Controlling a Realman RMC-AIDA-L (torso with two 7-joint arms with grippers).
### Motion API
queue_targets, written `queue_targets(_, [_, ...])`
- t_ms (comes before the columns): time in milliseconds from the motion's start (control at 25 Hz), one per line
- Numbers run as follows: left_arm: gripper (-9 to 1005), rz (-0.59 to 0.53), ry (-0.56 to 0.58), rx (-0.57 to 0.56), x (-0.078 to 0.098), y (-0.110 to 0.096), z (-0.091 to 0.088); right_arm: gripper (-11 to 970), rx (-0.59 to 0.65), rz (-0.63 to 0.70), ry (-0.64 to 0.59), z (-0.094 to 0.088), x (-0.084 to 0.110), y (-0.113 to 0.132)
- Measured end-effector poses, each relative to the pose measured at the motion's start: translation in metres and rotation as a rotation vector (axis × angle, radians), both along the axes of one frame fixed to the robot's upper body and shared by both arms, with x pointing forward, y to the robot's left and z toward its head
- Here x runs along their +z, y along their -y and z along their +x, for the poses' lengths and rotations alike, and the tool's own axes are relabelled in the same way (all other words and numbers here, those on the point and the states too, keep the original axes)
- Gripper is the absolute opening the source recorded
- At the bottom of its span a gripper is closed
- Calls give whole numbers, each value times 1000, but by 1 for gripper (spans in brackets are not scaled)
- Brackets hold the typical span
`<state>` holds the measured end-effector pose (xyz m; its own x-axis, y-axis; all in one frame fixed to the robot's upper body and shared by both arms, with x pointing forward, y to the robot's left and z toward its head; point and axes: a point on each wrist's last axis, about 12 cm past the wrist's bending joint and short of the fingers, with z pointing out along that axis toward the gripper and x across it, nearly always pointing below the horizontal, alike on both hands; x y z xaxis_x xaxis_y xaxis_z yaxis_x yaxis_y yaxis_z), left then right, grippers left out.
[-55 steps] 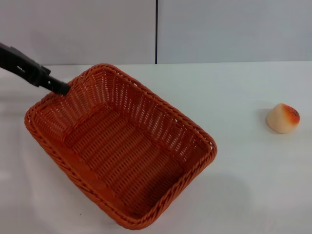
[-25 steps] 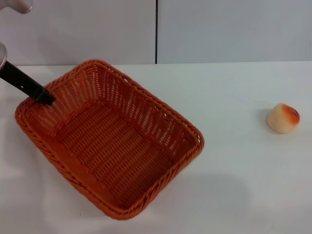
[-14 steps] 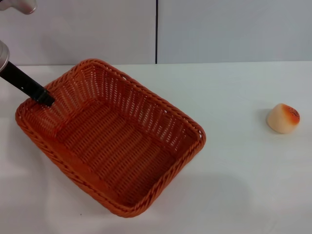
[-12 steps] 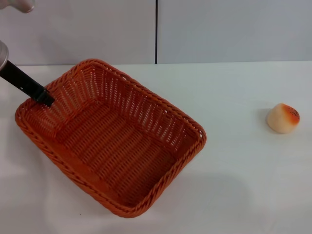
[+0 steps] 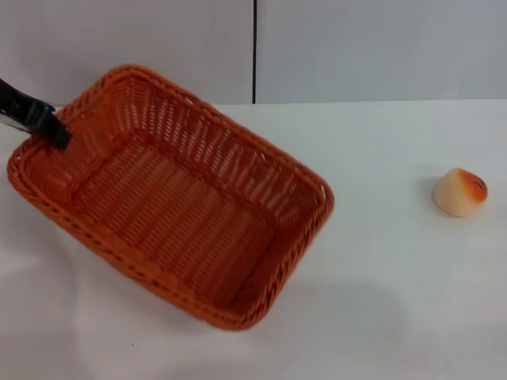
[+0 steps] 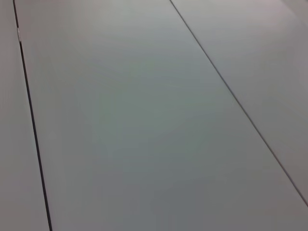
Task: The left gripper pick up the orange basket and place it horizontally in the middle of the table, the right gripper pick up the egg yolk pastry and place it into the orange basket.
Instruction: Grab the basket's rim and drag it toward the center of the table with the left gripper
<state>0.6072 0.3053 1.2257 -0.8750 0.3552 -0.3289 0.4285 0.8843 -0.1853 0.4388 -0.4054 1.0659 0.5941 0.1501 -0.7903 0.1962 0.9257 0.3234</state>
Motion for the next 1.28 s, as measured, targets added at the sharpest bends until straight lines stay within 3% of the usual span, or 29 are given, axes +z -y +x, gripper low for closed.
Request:
queue_targets(440, [179, -120, -76, 146, 3, -7, -11, 522, -31, -40, -8, 7, 9, 15])
queue_targets(680, [177, -310, -43, 273, -9, -18, -21, 520, -33, -23, -32, 15, 8, 17])
queue_targets(1280, [180, -441, -28, 396, -30, -38, -50, 516, -45, -25, -33, 18, 11, 22])
